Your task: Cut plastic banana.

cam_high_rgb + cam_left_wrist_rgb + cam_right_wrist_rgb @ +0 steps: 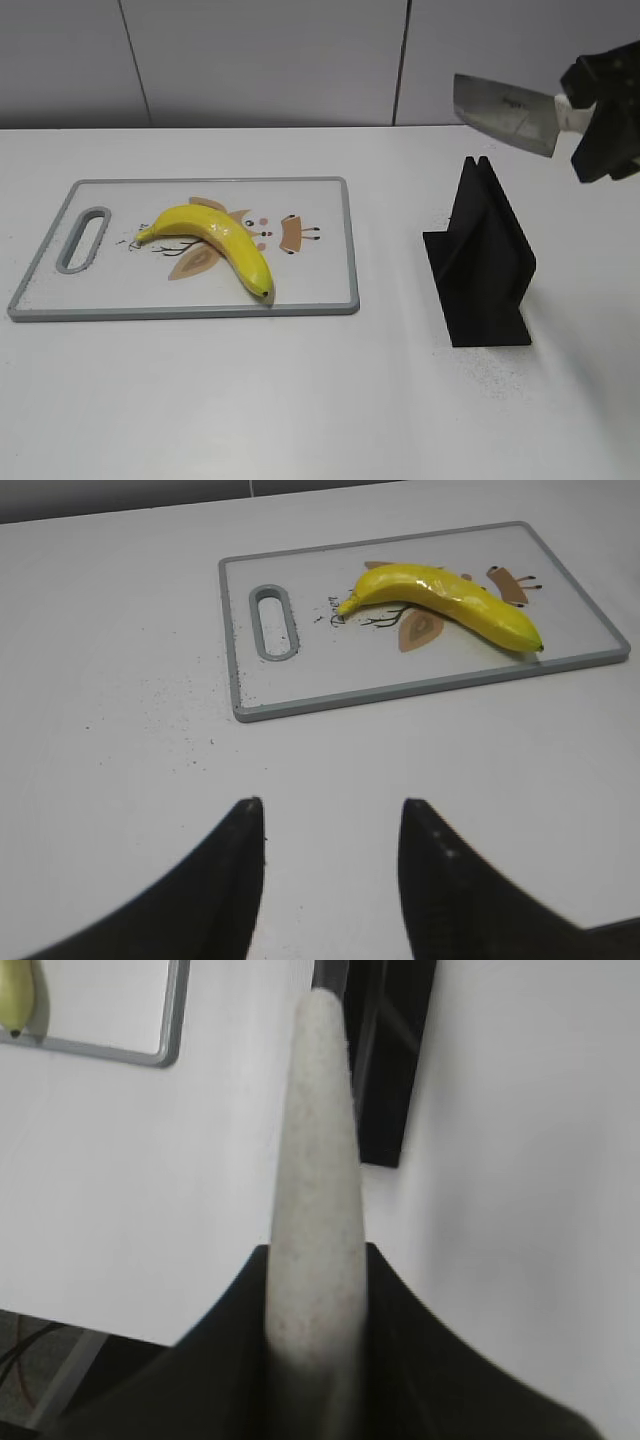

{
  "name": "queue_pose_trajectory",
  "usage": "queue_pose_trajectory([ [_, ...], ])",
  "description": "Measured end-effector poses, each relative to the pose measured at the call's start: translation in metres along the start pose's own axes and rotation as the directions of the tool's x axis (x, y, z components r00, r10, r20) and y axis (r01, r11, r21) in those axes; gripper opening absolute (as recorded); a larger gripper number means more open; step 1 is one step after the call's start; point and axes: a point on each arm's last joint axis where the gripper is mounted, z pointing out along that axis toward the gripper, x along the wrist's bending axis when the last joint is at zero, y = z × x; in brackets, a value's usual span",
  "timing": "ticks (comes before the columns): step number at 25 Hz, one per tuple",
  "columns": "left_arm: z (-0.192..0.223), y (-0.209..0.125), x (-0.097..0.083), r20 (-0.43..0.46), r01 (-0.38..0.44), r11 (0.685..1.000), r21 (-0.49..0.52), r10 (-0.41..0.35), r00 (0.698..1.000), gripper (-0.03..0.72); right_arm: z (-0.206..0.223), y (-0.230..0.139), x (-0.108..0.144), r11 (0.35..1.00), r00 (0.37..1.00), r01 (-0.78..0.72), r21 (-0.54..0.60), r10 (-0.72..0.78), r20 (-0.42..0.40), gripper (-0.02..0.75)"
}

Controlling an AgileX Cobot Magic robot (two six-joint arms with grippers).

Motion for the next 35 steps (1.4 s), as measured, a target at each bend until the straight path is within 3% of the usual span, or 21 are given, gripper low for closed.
queue_pose_trajectory([
  [3,0.000,0.000,0.000,-0.001,0.000,1.000,-0.002,0.000,1.000,0.433,-0.008,0.006,0.000,0.991,0.992,0.129,-0.034,-0.129,0.017,0.169],
  [5,-0.001,0.002,0.000,-0.004,0.000,1.000,-0.016,0.000,1.000,0.433,-0.010,0.007,0.000,0.956,0.957,0.291,-0.039,-0.290,0.023,0.169],
  [9,-0.003,0.012,0.002,-0.011,0.004,0.998,-0.064,-0.005,1.000,0.432,-0.012,0.010,0.001,0.790,0.792,0.611,-0.049,-0.609,0.048,0.169],
  [13,0.005,0.036,0.009,-0.014,0.002,0.998,-0.061,-0.003,1.000,0.433,-0.009,0.018,0.002,0.609,0.612,0.791,-0.057,-0.787,0.079,0.169],
  [16,0.016,0.056,0.015,-0.004,-0.066,0.997,-0.042,0.066,0.998,0.461,0.000,0.031,0.004,0.517,0.518,0.855,-0.039,-0.852,0.076,0.169],
  [21,0.043,0.092,0.022,0.068,-0.196,0.980,-0.028,0.198,0.978,0.581,0.020,0.062,0.011,0.377,0.378,0.926,-0.028,-0.924,0.054,0.169],
  [23,0.057,0.106,0.026,0.109,-0.263,0.965,-0.009,0.262,0.959,0.602,0.027,0.074,0.016,0.313,0.314,0.949,-0.041,-0.949,0.024,0.169],
  [27,0.090,0.139,0.032,0.234,-0.354,0.935,0.013,0.342,0.910,0.610,0.045,0.099,0.030,0.255,0.250,0.961,-0.110,-0.966,-0.059,0.169],
  [29,0.107,0.158,0.034,0.323,-0.407,0.913,0.009,0.383,0.866,0.610,0.053,0.113,0.037,0.218,0.209,0.962,-0.166,-0.976,-0.066,0.169],
  [31,0.129,0.175,0.037,0.413,-0.472,0.882,-0.002,0.430,0.803,0.610,0.064,0.125,0.045,0.181,0.169,0.959,-0.219,-0.983,-0.073,0.169],
  [35,0.175,0.201,0.046,0.506,-0.534,0.846,0.002,0.459,0.730,0.599,0.082,0.143,0.061,0.126,0.109,0.945,-0.302,-0.991,-0.071,0.169],
])
